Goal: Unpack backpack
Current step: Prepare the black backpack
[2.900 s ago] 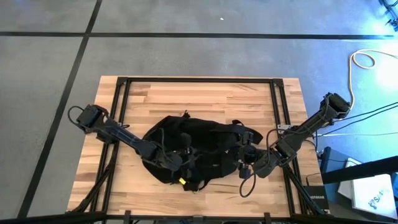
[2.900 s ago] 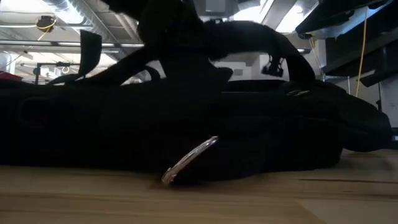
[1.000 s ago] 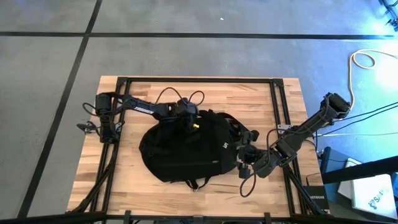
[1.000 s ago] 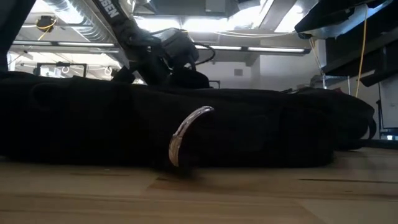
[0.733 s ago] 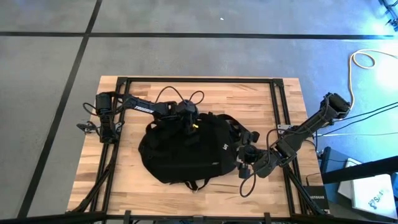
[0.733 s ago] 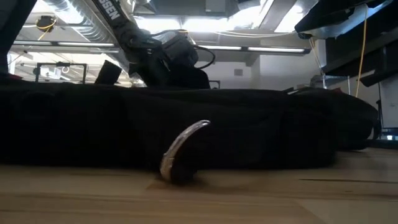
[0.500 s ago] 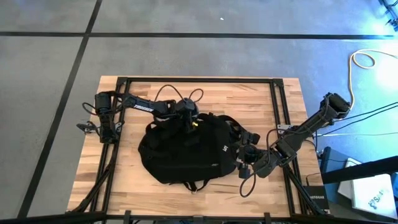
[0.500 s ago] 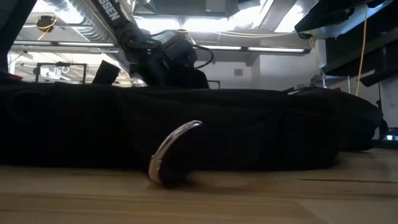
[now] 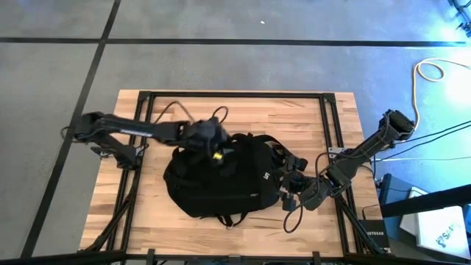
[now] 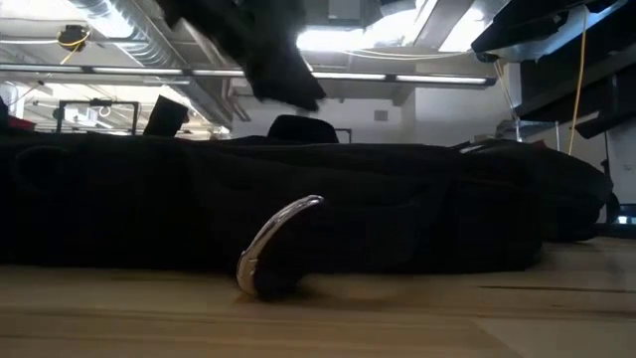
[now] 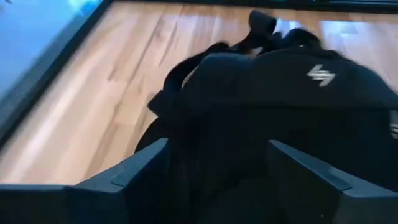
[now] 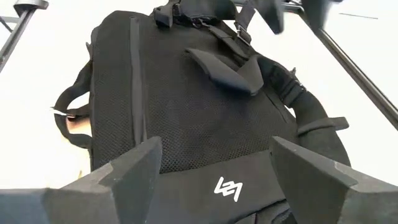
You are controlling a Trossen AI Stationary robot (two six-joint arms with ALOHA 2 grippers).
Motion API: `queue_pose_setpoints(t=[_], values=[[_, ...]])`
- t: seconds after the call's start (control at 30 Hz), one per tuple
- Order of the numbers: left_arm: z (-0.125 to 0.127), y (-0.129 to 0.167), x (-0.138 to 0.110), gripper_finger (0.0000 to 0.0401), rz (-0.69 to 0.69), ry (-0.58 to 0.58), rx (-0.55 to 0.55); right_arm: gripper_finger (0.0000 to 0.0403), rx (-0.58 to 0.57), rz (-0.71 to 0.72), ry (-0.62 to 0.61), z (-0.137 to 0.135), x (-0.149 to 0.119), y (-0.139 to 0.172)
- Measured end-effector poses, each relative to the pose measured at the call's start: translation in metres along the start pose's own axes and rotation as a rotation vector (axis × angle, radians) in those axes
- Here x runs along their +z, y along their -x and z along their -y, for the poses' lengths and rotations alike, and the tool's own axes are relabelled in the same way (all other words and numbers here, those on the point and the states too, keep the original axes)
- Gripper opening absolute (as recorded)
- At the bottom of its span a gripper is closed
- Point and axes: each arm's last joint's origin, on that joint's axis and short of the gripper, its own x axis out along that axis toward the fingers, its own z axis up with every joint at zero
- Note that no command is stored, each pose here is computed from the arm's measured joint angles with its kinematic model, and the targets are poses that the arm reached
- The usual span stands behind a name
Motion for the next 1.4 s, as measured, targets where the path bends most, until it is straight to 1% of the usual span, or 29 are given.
queue_pose_setpoints(t=[0.03,0.1,0.2,0.27,0.37,0.47,0.53,0.6,0.67,0.83,0.97,1.17,1.4], values=[[0.009,0.009,0.001,0.0247,-0.002,-0.022,0.010,0.0280,0.000,0.000,-0.008,0.000,0.000,0.000],[0.030,0.025,0.000,0.0242,-0.010,-0.091,-0.019,0.0280,0.000,-0.001,-0.017,0.000,0.000,0.000],[0.061,0.040,-0.012,0.0240,-0.081,-0.216,-0.095,0.0280,0.001,-0.001,-0.035,0.000,0.000,0.000],[0.076,0.044,-0.023,0.0239,-0.146,-0.253,-0.089,0.0280,0.000,-0.002,-0.035,0.000,0.000,0.000],[0.090,0.050,-0.035,0.0239,-0.205,-0.192,-0.032,0.0280,0.000,-0.001,-0.038,0.000,0.000,0.000],[0.107,0.060,-0.040,0.0239,-0.189,-0.139,-0.022,0.0280,0.000,-0.001,-0.042,0.000,0.000,0.000],[0.115,0.068,-0.046,0.0239,-0.186,-0.122,0.024,0.0280,0.000,-0.002,-0.041,0.000,0.000,0.000],[0.118,0.073,-0.051,0.0239,-0.200,-0.096,0.064,0.0280,-0.001,-0.002,-0.041,0.000,0.000,0.000],[0.121,0.077,-0.055,0.0239,-0.208,-0.054,0.082,0.0280,-0.001,-0.002,-0.041,0.000,0.000,0.000],[0.129,0.080,-0.063,0.0239,-0.197,0.004,0.055,0.0280,-0.001,-0.002,-0.038,0.000,0.000,0.000],[0.133,0.076,-0.072,0.0239,-0.205,0.016,0.036,0.0280,-0.001,-0.002,-0.037,0.000,0.000,0.000],[0.130,0.072,-0.080,0.0239,-0.237,0.030,0.052,0.0280,-0.002,-0.003,-0.035,0.000,0.000,0.000],[0.124,0.067,-0.083,0.0239,-0.248,0.069,0.080,0.0280,-0.002,-0.003,-0.034,0.000,0.000,0.000]])
